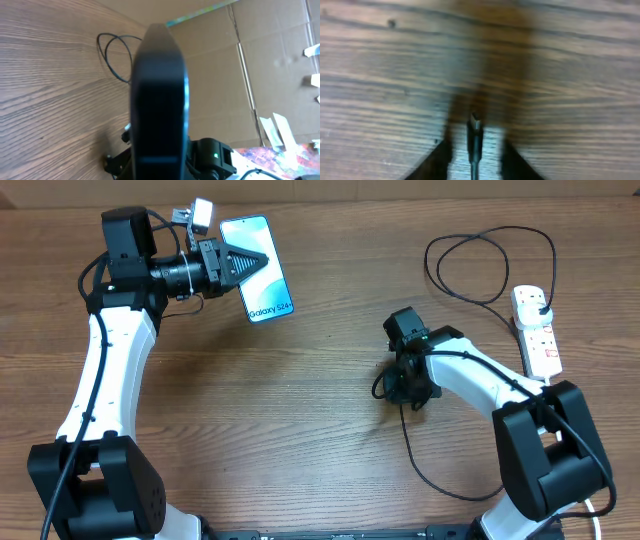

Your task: Plug charger to phone and switch on socket

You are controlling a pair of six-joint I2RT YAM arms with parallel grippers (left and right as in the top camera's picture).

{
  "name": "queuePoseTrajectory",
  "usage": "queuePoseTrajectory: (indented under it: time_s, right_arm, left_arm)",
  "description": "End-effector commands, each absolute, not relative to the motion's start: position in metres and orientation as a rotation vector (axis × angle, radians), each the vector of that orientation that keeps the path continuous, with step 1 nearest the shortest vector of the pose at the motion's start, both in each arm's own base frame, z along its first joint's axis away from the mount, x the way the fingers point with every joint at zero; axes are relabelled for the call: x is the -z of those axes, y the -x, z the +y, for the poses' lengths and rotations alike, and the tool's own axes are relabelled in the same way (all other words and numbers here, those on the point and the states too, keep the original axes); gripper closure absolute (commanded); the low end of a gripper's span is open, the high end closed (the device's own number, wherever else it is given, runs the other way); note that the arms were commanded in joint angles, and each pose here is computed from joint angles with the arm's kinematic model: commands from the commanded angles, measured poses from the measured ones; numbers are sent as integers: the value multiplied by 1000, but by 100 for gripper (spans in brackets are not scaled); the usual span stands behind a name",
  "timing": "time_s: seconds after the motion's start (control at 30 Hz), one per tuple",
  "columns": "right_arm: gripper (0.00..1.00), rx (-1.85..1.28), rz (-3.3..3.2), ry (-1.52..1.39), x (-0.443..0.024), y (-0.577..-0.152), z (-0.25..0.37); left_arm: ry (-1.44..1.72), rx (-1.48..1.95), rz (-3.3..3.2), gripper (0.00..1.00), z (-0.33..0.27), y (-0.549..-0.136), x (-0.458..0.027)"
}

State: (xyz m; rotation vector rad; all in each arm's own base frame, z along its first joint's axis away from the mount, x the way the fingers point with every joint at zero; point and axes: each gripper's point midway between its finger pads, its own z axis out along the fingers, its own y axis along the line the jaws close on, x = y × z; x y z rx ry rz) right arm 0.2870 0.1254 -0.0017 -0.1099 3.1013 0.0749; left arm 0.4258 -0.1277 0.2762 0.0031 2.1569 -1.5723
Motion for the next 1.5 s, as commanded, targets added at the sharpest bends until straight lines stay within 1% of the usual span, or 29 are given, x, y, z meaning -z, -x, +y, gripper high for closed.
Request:
queuePoseTrajectory:
  time_s: [0.0, 0.03, 0.13, 0.27, 0.5, 0.6, 0.7, 0.77, 0.9, 0.93, 1.0, 1.03, 1.1, 1.17, 1.2, 1.3, 1.47]
  right_arm:
    - [58, -14, 3147, 92, 18, -273, 115]
    - [56, -16, 3151, 92, 18, -272, 115]
    - [56, -6, 3170, 68, 17, -268, 113]
    - [68, -24, 3232, 44, 17, -253, 113]
    - [71, -34, 3302, 40, 15, -237, 113]
    - [77, -97, 3302, 50, 14, -238, 119]
    - [87, -136, 3293, 49, 14, -240, 124]
    - [90, -128, 3289, 49, 15, -241, 123]
    - [90, -137, 3272, 52, 15, -245, 125]
    - [87, -141, 3264, 52, 15, -247, 125]
    - [76, -149, 3251, 53, 16, -250, 127]
    - [76, -152, 3246, 54, 16, -251, 127]
    - [76, -156, 3239, 54, 16, -253, 128]
    - [84, -160, 3232, 55, 16, -254, 128]
    - [87, -160, 3232, 55, 16, -254, 128]
    - [88, -153, 3241, 55, 16, -252, 127]
    - [88, -148, 3255, 51, 15, -249, 126]
  left_arm:
    - [-76, 1520, 2108, 96, -126, -423, -295]
    - [-76, 1520, 2107, 96, -126, -423, -296]
    - [-75, 1521, 2109, 96, -126, -423, -295]
    - [-75, 1521, 2109, 96, -126, -423, -295]
    - [-72, 1515, 2110, 96, -126, -423, -295]
    - [-70, 1512, 2110, 96, -125, -424, -295]
    - [-70, 1513, 2110, 96, -125, -424, -295]
    - [-70, 1514, 2110, 96, -126, -423, -295]
    - [-69, 1514, 2111, 96, -126, -423, -295]
    - [-69, 1513, 2111, 96, -125, -424, -295]
    - [-69, 1514, 2110, 96, -126, -423, -295]
    - [-69, 1514, 2111, 96, -126, -423, -295]
    - [-69, 1514, 2111, 96, -126, -423, -295]
    - [-69, 1514, 2110, 96, -126, -423, -295]
    - [-69, 1514, 2111, 96, -126, -423, -295]
    - [-69, 1515, 2111, 96, -126, -423, -295]
    - [-73, 1528, 2110, 96, -126, -422, -296]
